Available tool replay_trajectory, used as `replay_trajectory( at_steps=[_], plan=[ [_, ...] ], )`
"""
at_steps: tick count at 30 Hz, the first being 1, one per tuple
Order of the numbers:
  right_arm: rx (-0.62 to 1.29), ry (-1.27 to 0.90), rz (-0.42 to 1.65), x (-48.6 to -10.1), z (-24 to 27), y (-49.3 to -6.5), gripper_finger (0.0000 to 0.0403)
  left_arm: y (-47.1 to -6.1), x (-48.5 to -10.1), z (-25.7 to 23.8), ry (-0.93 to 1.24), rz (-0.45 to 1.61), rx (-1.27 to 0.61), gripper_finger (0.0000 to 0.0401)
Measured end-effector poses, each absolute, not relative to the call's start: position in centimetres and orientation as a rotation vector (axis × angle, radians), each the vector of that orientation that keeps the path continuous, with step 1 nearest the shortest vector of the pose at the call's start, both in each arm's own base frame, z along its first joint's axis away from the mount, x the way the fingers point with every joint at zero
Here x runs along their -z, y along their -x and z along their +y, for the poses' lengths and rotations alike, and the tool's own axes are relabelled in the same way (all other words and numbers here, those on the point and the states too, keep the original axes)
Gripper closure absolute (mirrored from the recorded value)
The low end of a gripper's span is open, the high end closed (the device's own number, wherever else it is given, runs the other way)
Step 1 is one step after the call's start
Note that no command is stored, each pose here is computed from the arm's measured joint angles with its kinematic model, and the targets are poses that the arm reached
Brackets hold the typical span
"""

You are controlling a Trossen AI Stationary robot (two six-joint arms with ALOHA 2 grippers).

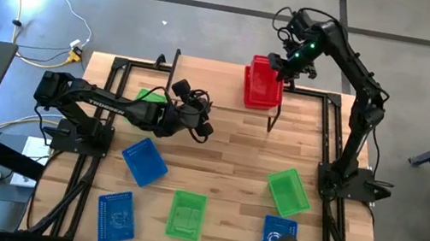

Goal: Stack baskets on shelf by color
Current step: Stack the red basket on top of the stacked red baskets on the shelf

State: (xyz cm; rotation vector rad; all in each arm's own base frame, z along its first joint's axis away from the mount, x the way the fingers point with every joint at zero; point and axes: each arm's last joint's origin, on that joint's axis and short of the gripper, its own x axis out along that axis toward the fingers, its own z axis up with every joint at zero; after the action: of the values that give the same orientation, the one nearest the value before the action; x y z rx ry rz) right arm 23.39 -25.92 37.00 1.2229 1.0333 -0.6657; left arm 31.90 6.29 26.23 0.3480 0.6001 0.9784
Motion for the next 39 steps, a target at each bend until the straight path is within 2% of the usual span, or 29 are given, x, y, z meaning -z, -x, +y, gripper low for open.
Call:
replay_trajectory(
  at_steps=[23,34,39],
  plan=[
    [0.675,-1.134,1.058,-36.82,-26.08,-23.36,0.0402,-31.90,-26.23,6.29,-0.364,0.609,-0.974,0.0233],
    [0.614,-1.036,1.069,-36.86,-26.17,-23.43,0.0402,-31.91,-26.23,6.29,-0.364,0.609,-0.974,0.0233],
    [0.625,-1.039,1.065,-36.86,-26.21,-23.44,0.0385,-31.89,-26.24,6.30,-0.366,0.609,-0.980,0.0233]
  ],
)
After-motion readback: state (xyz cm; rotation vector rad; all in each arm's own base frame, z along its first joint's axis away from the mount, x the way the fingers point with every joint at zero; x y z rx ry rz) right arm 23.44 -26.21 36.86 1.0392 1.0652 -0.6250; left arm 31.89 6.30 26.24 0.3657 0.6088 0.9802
